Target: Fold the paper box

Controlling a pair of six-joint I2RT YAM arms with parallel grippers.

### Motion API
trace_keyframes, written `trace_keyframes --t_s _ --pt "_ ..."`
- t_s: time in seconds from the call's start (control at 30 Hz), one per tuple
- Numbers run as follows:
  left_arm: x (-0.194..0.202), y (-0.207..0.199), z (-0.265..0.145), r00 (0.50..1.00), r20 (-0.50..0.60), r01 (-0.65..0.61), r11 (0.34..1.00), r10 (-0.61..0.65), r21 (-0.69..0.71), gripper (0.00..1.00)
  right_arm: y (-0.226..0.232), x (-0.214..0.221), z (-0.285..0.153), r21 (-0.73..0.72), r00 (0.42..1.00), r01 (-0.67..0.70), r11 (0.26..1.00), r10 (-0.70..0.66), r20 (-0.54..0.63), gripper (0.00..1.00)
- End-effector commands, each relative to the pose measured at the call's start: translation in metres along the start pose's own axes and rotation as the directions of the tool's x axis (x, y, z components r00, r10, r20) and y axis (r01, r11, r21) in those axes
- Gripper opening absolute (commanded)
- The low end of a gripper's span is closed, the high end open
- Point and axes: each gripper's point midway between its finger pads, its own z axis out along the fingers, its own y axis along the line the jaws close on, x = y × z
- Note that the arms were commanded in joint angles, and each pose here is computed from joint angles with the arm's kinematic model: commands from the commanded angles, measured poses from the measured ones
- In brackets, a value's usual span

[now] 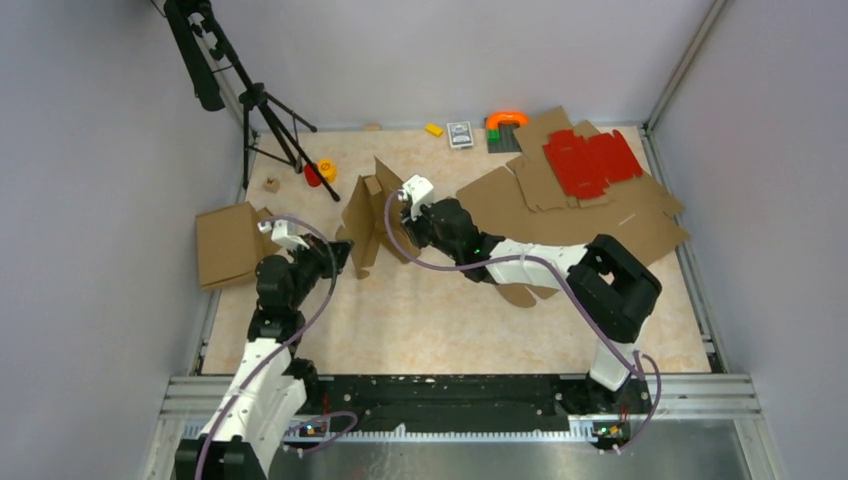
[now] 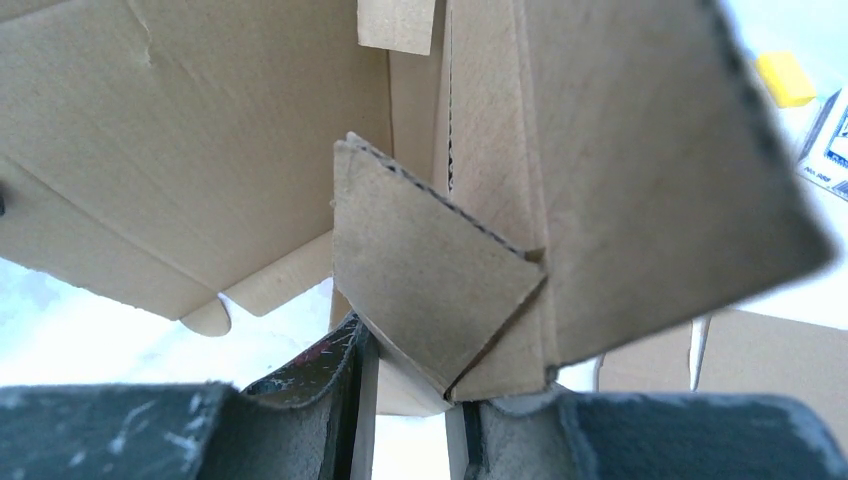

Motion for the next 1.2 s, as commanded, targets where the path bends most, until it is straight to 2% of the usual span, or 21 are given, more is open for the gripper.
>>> trace_keyframes --t_s 0.0,0.13,0.27,0.37,0.43,0.6,0.7,0.9,1.0,1.17 --pt "0.014 0.007 0.002 0.996 -0.092 0.000 0.999 -0.005 -0.046 0.16 0.020 -0.012 -0.014 -0.044 0.997 -0.070 0.997 0.071 0.021 0.16" --pt "0.018 0.018 0.011 0.991 -0.125 -0.062 0.996 0.054 -0.064 0.35 0.025 -0.009 -0.014 -0.072 0.997 -0.074 0.995 0.075 0.015 0.16" --pt "0.020 0.027 0.024 0.979 -0.184 -0.106 0.991 0.090 -0.079 0.38 0.027 -0.008 -0.013 -0.084 0.997 -0.074 0.994 0.075 0.012 0.14" --pt "0.017 0.031 0.030 0.978 -0.184 -0.114 0.989 0.095 -0.095 0.38 0.028 -0.008 -0.013 -0.086 0.997 -0.073 0.994 0.074 0.009 0.13" --pt "0.017 0.030 0.031 0.982 -0.173 -0.096 0.991 0.078 -0.093 0.35 0.027 -0.007 -0.012 -0.079 0.997 -0.078 0.994 0.079 0.009 0.11" --pt "0.027 0.018 0.031 0.988 -0.154 -0.019 0.995 0.003 -0.101 0.08 0.022 -0.007 -0.011 -0.042 0.993 -0.121 0.992 0.121 0.011 0.06" --pt "0.039 0.004 0.036 0.982 -0.179 0.044 0.994 -0.062 -0.098 0.02 0.023 -0.007 -0.011 -0.042 0.988 -0.152 0.988 0.153 0.025 0.05" --pt "0.041 -0.028 0.044 0.983 -0.165 0.078 0.996 -0.086 -0.051 0.02 0.025 -0.004 -0.011 -0.047 0.989 -0.145 0.988 0.146 0.021 0.07" --pt "0.044 -0.030 0.048 0.976 -0.190 0.094 0.994 -0.103 -0.053 0.04 0.025 -0.008 -0.014 -0.059 0.989 -0.140 0.988 0.143 0.038 0.12" --pt "0.053 -0.019 0.054 0.970 -0.177 0.152 0.984 -0.166 -0.093 0.08 0.026 -0.012 -0.019 -0.067 0.988 -0.139 0.988 0.143 0.055 0.12"
